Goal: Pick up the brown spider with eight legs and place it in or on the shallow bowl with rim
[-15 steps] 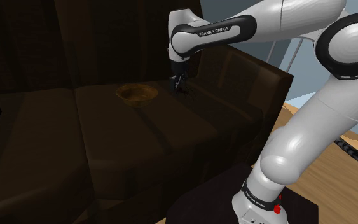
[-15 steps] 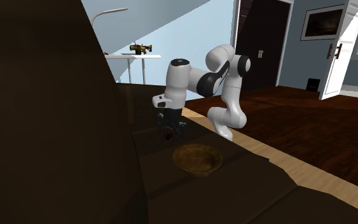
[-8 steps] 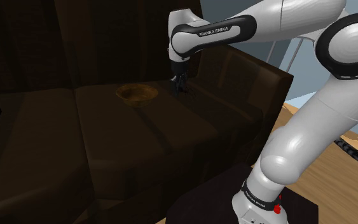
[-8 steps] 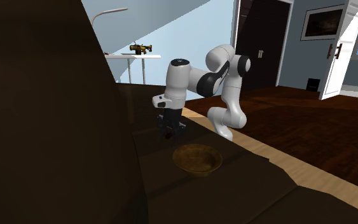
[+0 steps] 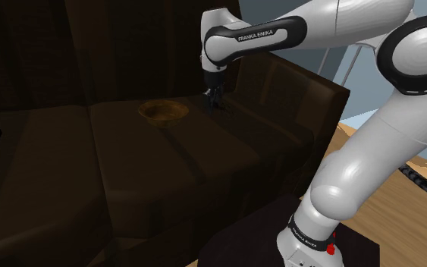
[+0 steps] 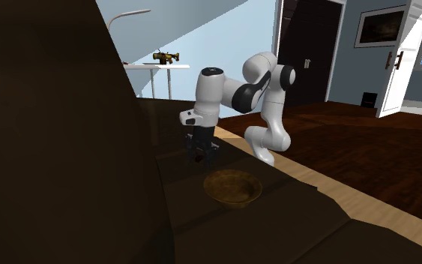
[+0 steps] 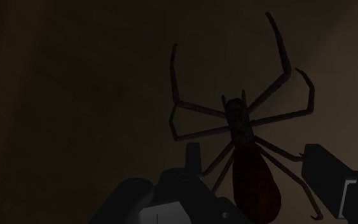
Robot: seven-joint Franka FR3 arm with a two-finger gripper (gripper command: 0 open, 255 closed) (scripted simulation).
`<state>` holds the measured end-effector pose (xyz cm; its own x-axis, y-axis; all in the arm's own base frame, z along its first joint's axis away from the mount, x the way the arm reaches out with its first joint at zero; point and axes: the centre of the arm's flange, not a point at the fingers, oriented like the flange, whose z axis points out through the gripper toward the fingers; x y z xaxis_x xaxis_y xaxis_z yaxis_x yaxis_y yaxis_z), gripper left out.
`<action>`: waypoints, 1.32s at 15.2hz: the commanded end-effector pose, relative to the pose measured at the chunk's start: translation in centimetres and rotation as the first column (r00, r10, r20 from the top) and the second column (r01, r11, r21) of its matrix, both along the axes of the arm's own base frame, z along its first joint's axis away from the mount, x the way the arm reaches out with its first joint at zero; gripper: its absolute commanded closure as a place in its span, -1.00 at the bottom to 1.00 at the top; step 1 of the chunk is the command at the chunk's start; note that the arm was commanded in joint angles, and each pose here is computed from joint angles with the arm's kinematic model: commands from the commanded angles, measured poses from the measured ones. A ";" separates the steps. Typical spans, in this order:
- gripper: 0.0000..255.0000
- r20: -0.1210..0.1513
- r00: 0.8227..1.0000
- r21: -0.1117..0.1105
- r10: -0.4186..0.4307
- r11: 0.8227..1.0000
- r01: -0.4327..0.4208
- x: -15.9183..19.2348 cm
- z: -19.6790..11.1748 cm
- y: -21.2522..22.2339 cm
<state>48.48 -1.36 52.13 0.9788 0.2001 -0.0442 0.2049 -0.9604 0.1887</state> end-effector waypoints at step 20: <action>1.00 0.000 1.000 0.000 0.000 1.000 0.000 0.0 11.0 0.0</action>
<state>48.39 -1.31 62.71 0.9788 0.2001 -0.0438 0.2048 -0.9604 0.1889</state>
